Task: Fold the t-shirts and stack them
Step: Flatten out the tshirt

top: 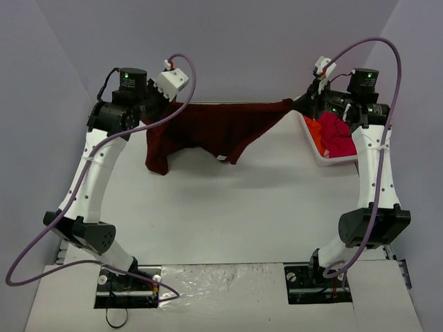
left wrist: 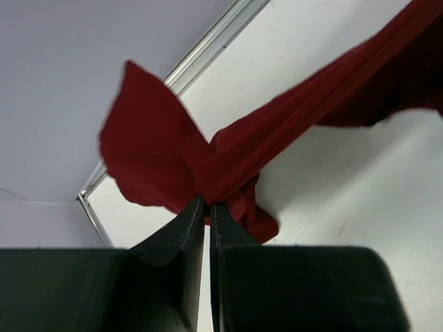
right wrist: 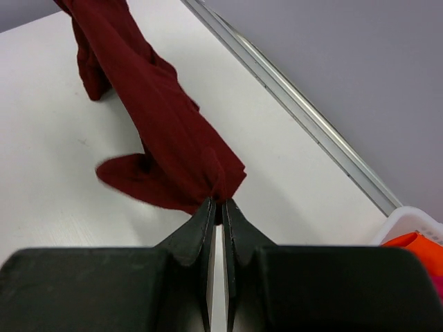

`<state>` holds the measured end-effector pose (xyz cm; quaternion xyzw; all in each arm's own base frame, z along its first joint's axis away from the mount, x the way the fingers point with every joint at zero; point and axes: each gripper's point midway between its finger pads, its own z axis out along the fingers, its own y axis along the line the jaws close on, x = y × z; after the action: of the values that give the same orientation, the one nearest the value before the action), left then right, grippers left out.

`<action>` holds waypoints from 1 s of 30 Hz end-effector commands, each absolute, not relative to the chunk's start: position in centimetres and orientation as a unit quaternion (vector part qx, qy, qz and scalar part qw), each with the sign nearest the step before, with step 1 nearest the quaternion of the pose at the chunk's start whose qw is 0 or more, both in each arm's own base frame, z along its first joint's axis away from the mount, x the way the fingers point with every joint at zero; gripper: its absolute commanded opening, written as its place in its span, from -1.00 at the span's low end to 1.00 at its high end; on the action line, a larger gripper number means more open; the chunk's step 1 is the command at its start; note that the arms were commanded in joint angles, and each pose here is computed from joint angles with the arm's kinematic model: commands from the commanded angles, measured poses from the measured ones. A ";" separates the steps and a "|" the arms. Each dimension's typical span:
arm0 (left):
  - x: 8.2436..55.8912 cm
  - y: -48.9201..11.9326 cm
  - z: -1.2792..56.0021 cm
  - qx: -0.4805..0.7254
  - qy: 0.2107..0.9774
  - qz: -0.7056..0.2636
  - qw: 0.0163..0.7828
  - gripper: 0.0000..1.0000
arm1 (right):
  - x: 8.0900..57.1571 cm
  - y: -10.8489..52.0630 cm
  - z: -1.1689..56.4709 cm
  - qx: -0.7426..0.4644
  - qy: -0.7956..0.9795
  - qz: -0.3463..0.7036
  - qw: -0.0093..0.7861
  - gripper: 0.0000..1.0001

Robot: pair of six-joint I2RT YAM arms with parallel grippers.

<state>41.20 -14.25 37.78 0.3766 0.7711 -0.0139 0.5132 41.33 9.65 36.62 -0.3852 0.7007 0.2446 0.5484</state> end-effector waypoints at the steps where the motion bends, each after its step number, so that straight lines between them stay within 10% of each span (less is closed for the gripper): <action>1: 38.6 -11.2 37.0 0.377 0.794 0.037 0.476 -0.95 | 40.1 9.5 38.4 -0.376 0.698 0.249 0.556 -1.00; 12: 31.9 -13.4 27.5 0.419 0.815 -0.063 0.395 -0.92 | 37.8 9.1 34.5 -0.381 0.725 0.241 0.520 -1.00; 19: 22.0 -20.0 18.4 0.557 0.768 -0.234 0.213 -0.29 | 36.2 9.3 30.2 -0.383 0.746 0.257 0.481 -1.00; 30: 28.7 -19.1 18.8 0.554 0.765 -0.130 0.302 0.09 | 35.8 8.8 26.1 -0.384 0.767 0.261 0.443 -1.00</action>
<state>25.52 -19.62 17.13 0.5531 0.7788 -0.1676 0.2439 36.39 9.00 26.32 -0.3754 0.7702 0.2637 0.4432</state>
